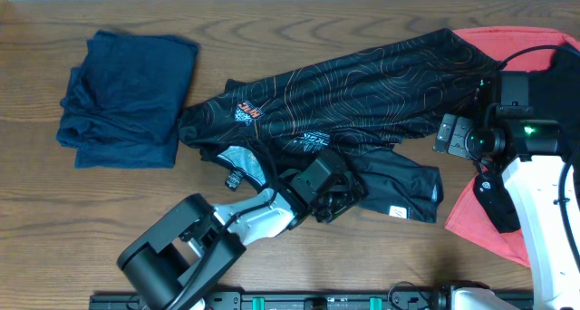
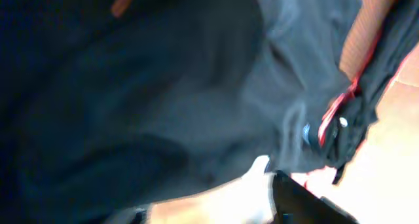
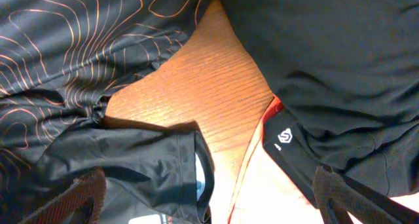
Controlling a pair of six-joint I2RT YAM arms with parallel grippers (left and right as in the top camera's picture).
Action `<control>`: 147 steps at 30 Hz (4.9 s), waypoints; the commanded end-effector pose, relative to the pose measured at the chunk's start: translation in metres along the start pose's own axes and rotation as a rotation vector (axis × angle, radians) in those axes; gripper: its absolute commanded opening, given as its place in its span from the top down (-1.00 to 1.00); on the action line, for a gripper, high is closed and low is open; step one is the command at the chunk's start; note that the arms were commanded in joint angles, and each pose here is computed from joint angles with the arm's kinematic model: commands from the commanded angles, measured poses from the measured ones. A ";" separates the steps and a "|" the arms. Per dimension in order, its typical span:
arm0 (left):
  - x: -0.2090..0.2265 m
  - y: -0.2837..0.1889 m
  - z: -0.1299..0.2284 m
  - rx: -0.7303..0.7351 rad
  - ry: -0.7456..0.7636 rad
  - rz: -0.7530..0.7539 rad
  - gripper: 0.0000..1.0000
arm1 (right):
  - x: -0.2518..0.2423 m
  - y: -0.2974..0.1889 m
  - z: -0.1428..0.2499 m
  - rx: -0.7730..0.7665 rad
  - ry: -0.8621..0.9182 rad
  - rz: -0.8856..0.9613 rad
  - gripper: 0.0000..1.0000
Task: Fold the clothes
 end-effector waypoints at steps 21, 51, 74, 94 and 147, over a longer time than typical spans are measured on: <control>0.086 -0.093 -0.027 0.041 -0.100 -0.388 0.88 | -0.004 -0.007 0.000 -0.003 -0.001 0.002 -0.99; 0.153 -0.262 -0.072 -0.466 -0.236 -0.656 0.88 | -0.001 0.156 -0.104 -0.212 -0.045 -0.229 0.98; 0.144 -0.260 -0.084 -0.514 -0.213 -0.602 0.88 | -0.206 0.238 -0.120 -0.395 0.333 0.445 0.98; 0.143 -0.260 -0.085 -0.516 -0.211 -0.600 0.87 | -0.137 0.121 -0.169 -0.489 0.085 -0.316 0.24; 0.143 -0.260 -0.085 -0.518 -0.210 -0.598 0.86 | -0.003 0.174 0.036 0.268 0.404 -0.109 -0.05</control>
Point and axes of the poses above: each gripper's point midway between its finger pads, its own y axis out along the fingers, its own x axis along the line the jaws close on, z = x × y, the point moved 4 cm from there along -y, back along the fingers, and after that the axes turned 2 degrees about -y, right-handed, at the moved point
